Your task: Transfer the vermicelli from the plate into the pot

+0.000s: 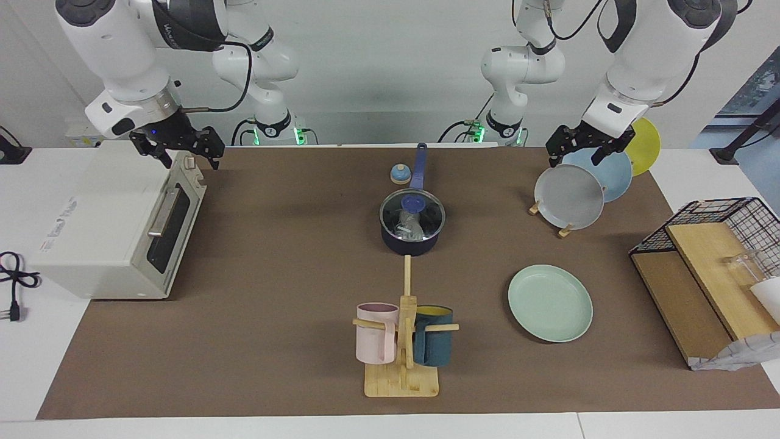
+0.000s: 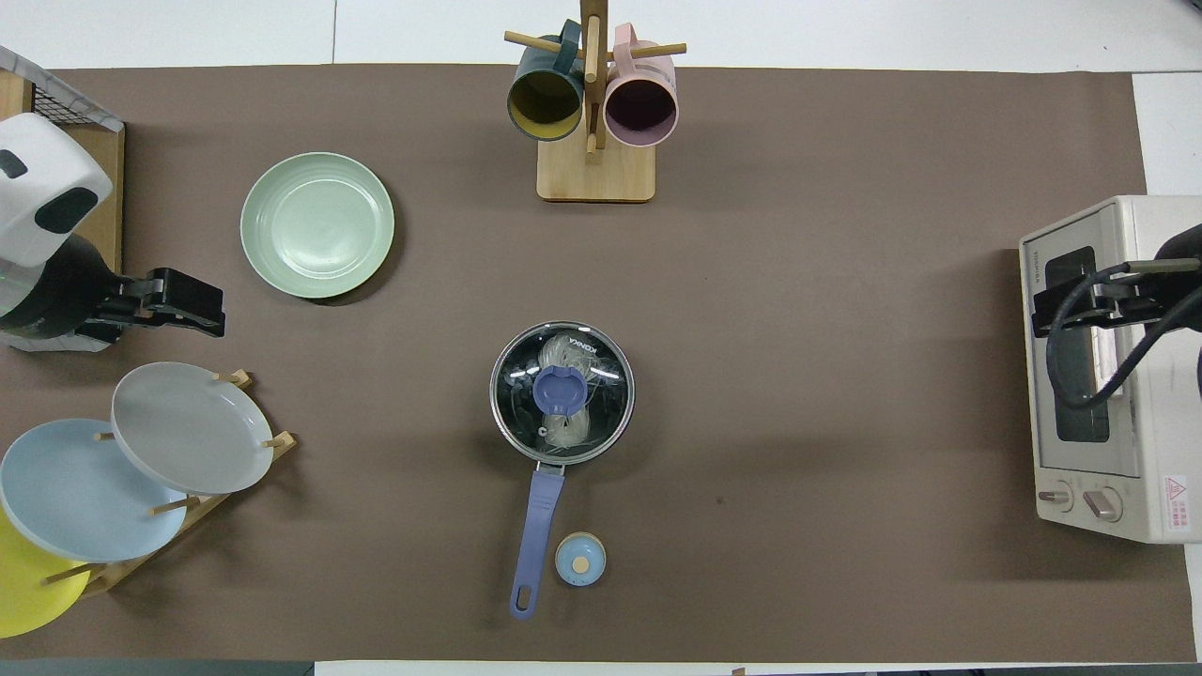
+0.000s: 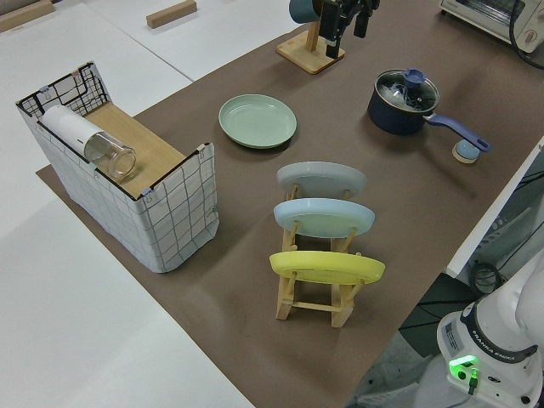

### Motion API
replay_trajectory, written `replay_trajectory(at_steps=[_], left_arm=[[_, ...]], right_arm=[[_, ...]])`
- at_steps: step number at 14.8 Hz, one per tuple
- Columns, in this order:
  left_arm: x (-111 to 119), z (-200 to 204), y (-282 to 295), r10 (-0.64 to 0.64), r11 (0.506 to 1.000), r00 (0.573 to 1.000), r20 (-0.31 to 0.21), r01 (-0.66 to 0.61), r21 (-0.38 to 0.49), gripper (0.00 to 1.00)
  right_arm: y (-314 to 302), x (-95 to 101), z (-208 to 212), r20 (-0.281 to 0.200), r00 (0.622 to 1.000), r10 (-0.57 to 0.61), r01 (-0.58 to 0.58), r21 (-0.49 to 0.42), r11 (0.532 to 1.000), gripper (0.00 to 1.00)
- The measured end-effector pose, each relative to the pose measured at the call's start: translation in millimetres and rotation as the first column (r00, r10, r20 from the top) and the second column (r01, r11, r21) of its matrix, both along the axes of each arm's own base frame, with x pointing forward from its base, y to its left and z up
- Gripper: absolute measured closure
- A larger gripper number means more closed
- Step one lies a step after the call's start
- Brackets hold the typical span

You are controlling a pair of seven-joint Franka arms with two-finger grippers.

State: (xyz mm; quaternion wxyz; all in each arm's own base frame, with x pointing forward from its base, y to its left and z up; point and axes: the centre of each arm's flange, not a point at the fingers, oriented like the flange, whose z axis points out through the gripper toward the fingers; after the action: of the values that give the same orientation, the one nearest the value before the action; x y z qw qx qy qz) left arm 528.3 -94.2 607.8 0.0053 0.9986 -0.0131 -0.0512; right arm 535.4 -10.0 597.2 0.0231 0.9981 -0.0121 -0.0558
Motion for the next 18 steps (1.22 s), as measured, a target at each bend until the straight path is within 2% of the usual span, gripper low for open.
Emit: replay_trajectory(at_steps=[18], left_arm=[[0.0, 0.0, 0.1, 0.0, 1.0, 1.0, 0.0, 0.0, 0.0, 0.0]], right_arm=[[-2.0, 1.8, 1.7, 0.003, 1.0, -0.005, 0.005, -0.002, 1.0, 0.0]])
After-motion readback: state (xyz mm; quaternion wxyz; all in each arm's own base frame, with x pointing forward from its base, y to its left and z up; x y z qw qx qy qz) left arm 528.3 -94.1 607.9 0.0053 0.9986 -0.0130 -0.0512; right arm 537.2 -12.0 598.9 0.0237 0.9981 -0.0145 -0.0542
